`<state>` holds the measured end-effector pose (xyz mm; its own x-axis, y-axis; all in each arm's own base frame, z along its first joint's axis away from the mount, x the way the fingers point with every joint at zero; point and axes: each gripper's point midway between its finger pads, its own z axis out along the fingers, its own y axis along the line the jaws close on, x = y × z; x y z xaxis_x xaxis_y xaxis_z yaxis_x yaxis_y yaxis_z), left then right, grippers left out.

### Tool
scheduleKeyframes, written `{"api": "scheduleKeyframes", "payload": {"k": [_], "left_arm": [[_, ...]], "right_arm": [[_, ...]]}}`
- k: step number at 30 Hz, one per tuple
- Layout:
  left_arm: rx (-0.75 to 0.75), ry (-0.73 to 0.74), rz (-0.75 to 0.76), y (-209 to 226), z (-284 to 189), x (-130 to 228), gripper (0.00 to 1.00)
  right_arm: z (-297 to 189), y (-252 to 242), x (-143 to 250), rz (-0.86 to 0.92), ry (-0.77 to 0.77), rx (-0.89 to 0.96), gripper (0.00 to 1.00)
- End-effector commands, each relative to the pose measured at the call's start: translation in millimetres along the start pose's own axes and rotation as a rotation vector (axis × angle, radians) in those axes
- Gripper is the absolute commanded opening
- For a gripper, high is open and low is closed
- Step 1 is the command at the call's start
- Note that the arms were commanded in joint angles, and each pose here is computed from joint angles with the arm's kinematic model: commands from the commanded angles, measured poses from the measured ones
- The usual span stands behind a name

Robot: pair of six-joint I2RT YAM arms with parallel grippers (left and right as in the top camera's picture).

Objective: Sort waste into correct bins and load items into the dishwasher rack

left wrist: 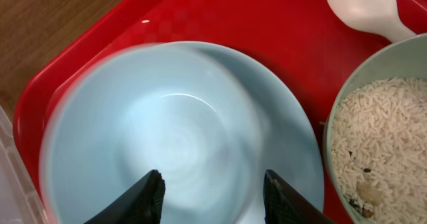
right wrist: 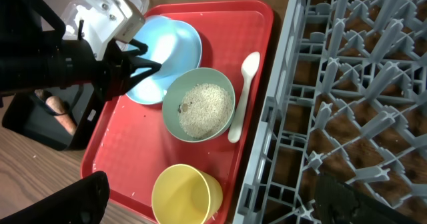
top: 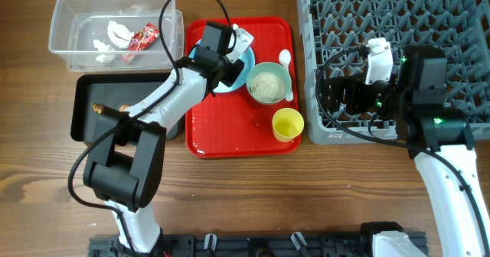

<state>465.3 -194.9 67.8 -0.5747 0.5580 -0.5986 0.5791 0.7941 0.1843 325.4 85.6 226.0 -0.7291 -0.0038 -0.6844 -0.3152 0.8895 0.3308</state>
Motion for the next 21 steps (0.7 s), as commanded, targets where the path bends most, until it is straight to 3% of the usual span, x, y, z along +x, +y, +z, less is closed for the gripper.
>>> {"api": "scheduleKeyframes", "payload": {"k": [1,4,8,11,15,18,21], "left_arm": [[0.011,-0.009,-0.124,-1,-1,-3,0.61],[0.086,-0.078,-0.194,-10,-38,-28,0.7],[0.305,-0.123,-0.181,-46,-74,-42,0.69],[0.324,-0.145,-0.074,-66,-72,-48,0.66],[0.285,-0.178,0.032,-95,-75,-64,0.71],[0.266,-0.123,0.085,-118,-64,-53,0.73],[0.22,-0.039,0.054,-113,-49,-33,0.7]], "right_arm": [[-2,5,-7,-0.002,-0.013,-0.018,1.0],[-2,5,-7,-0.001,-0.013,-0.018,1.0],[-2,5,-7,-0.001,-0.014,-0.018,1.0],[-2,5,-7,0.0,-0.013,-0.019,1.0],[-2,5,-7,0.001,-0.012,-0.022,1.0],[-2,5,-7,0.001,-0.012,-0.021,1.0],[-2,5,-5,0.004,-0.005,-0.021,1.0]]}}
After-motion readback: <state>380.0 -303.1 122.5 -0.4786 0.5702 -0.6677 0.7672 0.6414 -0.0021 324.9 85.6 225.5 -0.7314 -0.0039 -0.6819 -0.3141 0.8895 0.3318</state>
